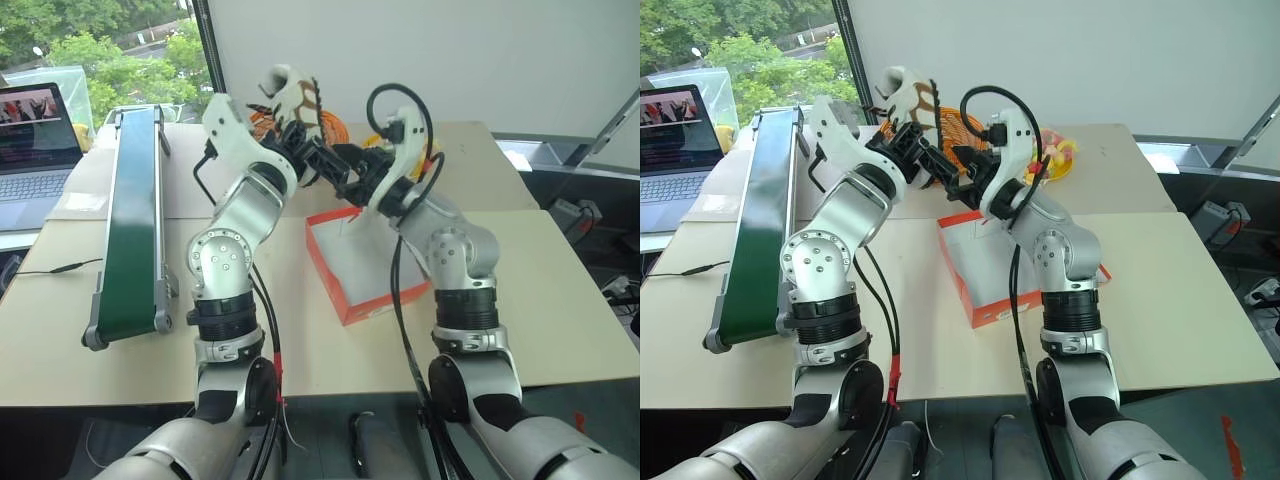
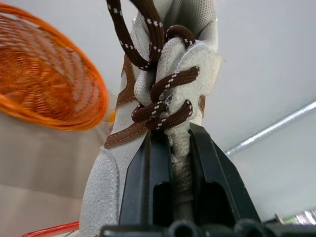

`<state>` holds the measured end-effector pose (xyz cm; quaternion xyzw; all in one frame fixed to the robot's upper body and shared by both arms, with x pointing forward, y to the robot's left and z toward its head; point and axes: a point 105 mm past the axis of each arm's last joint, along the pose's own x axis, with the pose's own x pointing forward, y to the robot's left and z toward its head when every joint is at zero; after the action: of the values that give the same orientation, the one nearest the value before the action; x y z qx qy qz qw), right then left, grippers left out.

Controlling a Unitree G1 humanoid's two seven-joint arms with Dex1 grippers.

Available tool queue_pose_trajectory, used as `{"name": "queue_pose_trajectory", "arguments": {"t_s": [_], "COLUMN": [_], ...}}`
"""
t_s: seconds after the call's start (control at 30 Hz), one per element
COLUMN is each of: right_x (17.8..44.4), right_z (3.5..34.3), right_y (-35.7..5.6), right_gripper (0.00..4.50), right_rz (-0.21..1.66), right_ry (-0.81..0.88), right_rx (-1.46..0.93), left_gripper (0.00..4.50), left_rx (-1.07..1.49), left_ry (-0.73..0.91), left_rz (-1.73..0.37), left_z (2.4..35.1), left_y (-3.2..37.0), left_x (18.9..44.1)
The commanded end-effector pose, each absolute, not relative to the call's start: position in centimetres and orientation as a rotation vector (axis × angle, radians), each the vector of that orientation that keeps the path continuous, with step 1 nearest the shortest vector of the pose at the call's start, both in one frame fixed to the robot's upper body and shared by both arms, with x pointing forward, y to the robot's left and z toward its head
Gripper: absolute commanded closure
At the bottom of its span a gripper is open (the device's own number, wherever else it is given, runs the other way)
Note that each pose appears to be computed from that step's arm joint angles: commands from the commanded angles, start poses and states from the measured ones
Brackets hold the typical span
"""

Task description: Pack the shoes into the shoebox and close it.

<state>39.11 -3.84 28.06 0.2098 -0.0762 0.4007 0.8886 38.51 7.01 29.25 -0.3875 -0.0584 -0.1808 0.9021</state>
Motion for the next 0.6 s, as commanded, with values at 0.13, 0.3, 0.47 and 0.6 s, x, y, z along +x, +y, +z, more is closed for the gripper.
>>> {"name": "queue_pose_trajectory", "arguments": {"t_s": [0.13,0.3,0.47,0.6], "right_x": [39.7,40.0,40.0,40.3], "right_z": [33.1,32.9,32.3,31.1], "right_y": [-5.0,-4.7,-4.3,-4.5], "right_gripper": [0.0,0.0,0.0,0.0], "right_rz": [0.834,0.84,0.846,0.82], "right_ry": [-0.251,-0.236,-0.207,-0.17], "right_rx": [0.548,0.542,0.544,0.547], "left_gripper": [4.49,4.49,4.49,4.49], "left_rx": [-0.552,-0.537,-0.53,-0.517], "left_ry": [-0.188,-0.19,-0.223,-0.271], "left_rz": [-0.586,-0.6,-0.614,-0.616], "left_z": [29.1,28.8,29.9,31.3], "left_y": [3.2,2.8,2.5,3.0], "left_x": [35.6,35.1,34.9,34.9]}}
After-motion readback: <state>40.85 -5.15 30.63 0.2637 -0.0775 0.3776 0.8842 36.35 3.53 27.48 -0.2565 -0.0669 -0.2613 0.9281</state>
